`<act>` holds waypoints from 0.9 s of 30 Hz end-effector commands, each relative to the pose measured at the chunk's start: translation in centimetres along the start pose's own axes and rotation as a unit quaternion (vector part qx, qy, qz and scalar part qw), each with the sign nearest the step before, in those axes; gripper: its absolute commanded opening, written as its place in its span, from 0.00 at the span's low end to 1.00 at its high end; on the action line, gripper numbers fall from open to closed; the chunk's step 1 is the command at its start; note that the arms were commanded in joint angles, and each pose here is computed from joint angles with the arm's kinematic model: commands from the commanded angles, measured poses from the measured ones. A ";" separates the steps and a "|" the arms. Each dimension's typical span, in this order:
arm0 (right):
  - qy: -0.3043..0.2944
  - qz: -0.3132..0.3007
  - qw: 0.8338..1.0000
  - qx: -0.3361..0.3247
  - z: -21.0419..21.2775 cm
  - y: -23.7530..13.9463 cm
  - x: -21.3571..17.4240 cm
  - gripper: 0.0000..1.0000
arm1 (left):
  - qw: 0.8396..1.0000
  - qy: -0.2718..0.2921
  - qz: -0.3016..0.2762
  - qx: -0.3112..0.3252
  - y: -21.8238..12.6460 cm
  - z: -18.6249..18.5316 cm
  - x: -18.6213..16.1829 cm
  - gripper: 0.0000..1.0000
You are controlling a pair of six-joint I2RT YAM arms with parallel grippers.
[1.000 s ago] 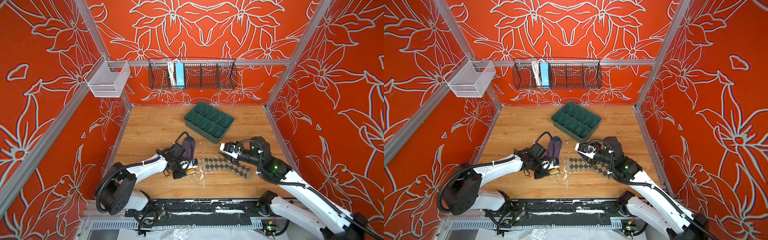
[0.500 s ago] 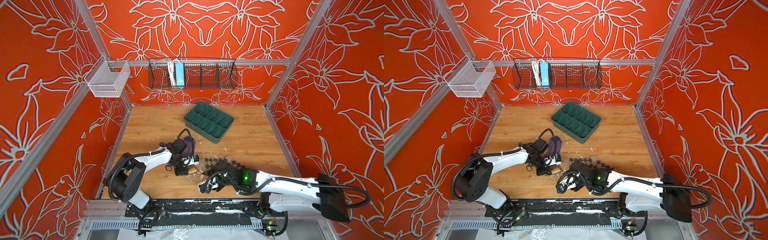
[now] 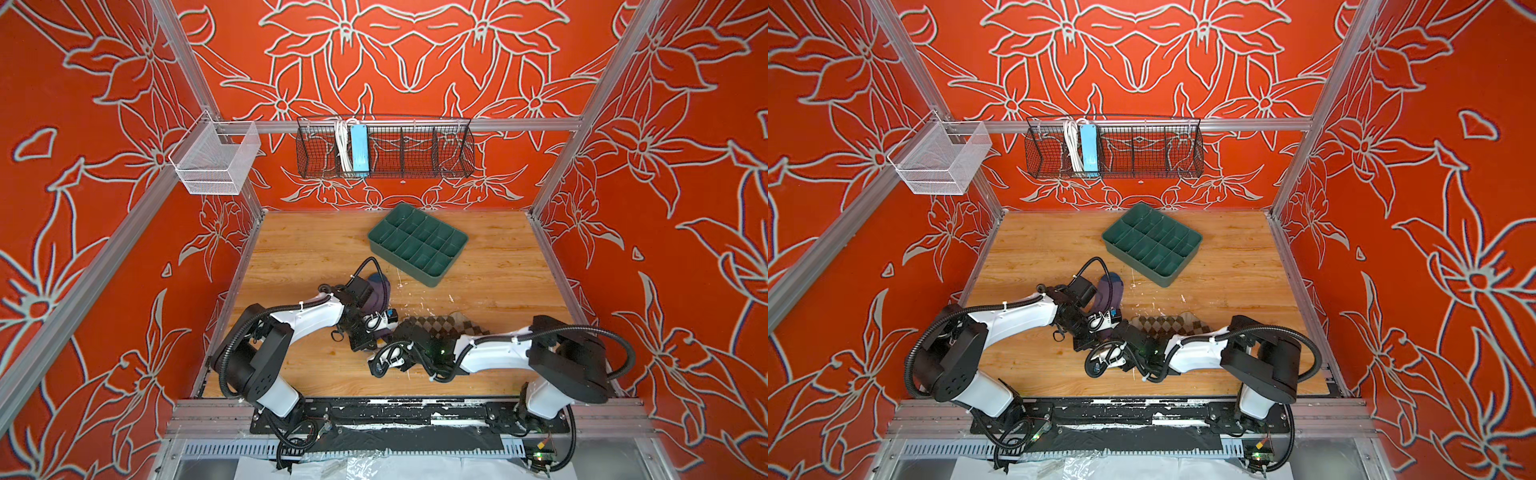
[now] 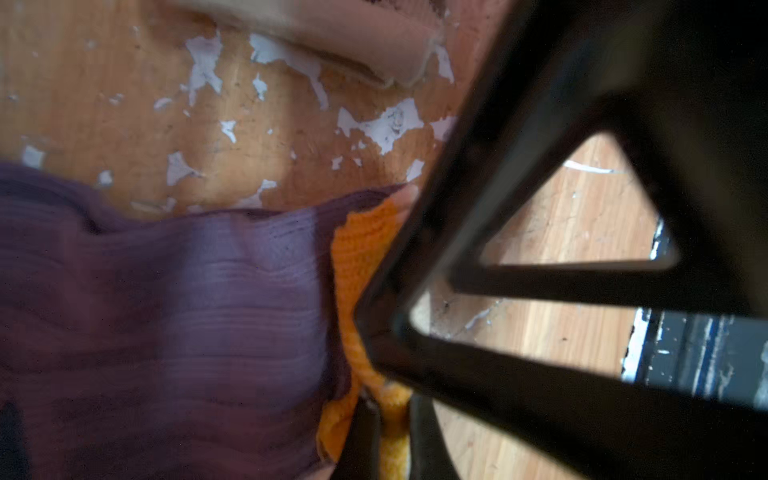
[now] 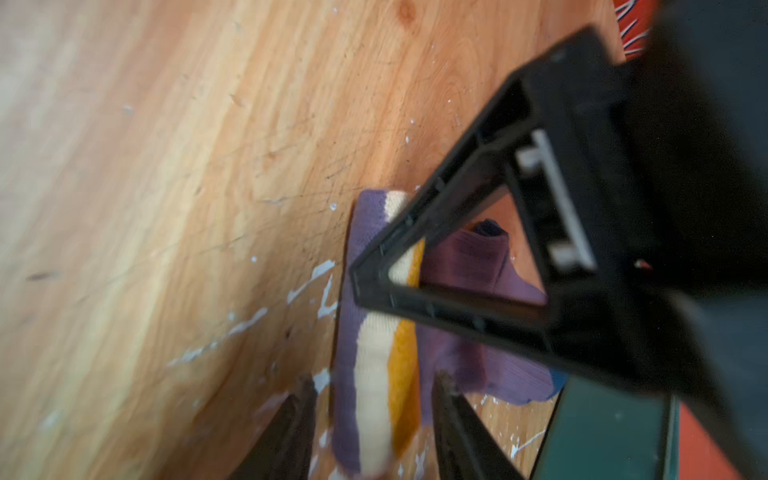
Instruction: Roll the socks
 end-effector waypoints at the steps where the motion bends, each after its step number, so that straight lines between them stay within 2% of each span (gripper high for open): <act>1: -0.007 -0.005 1.000 -0.021 -0.9 1.0 0.9 0.43 | 1.000 -0.010 0.000 -0.021 0.2 -0.5 -0.2 0.00; 4: -0.005 0.012 1.000 -0.012 -0.5 1.5 0.4 0.32 | 1.000 -0.007 -0.006 -0.019 0.0 -0.6 0.0 0.00; 9: 0.006 0.045 0.999 0.024 0.6 1.3 -0.8 0.07 | 1.000 -0.003 -0.014 0.000 -0.7 -0.4 0.4 0.00; 11: 0.014 0.054 0.998 0.043 1.2 1.0 -1.1 0.02 | 1.000 -0.002 -0.018 0.011 -1.1 -0.2 0.7 0.02; 13: 0.023 0.064 0.996 0.064 1.6 0.5 -1.3 0.00 | 0.999 0.001 -0.023 0.026 -1.6 -0.1 0.9 0.07; 18: 0.066 0.074 0.990 0.104 1.9 -0.5 -1.5 0.00 | 0.995 0.000 -0.031 0.091 -3.2 0.7 1.0 0.33; 21: 0.083 0.081 0.984 0.132 2.3 -0.9 -1.5 0.00 | 0.988 0.005 -0.034 0.149 -4.6 1.3 0.8 0.40; 25: 0.098 0.092 0.977 0.169 2.6 -1.2 -1.4 0.00 | 0.964 -0.001 -0.035 0.264 -7.4 3.2 0.4 0.46; 27: 0.113 0.096 0.970 0.192 2.7 -1.3 -1.3 0.00 | 0.941 -0.013 -0.037 0.337 -9.6 4.3 0.1 0.48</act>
Point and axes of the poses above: each gripper's point midway between its finger pads, its own y axis out along the fingers, its own z axis along the line the jaws close on, x = y × z, the point moved 2 cm from there along -y, back along the fingers, and after that the axes turned 14 degrees about y, right-handed, at the moved point
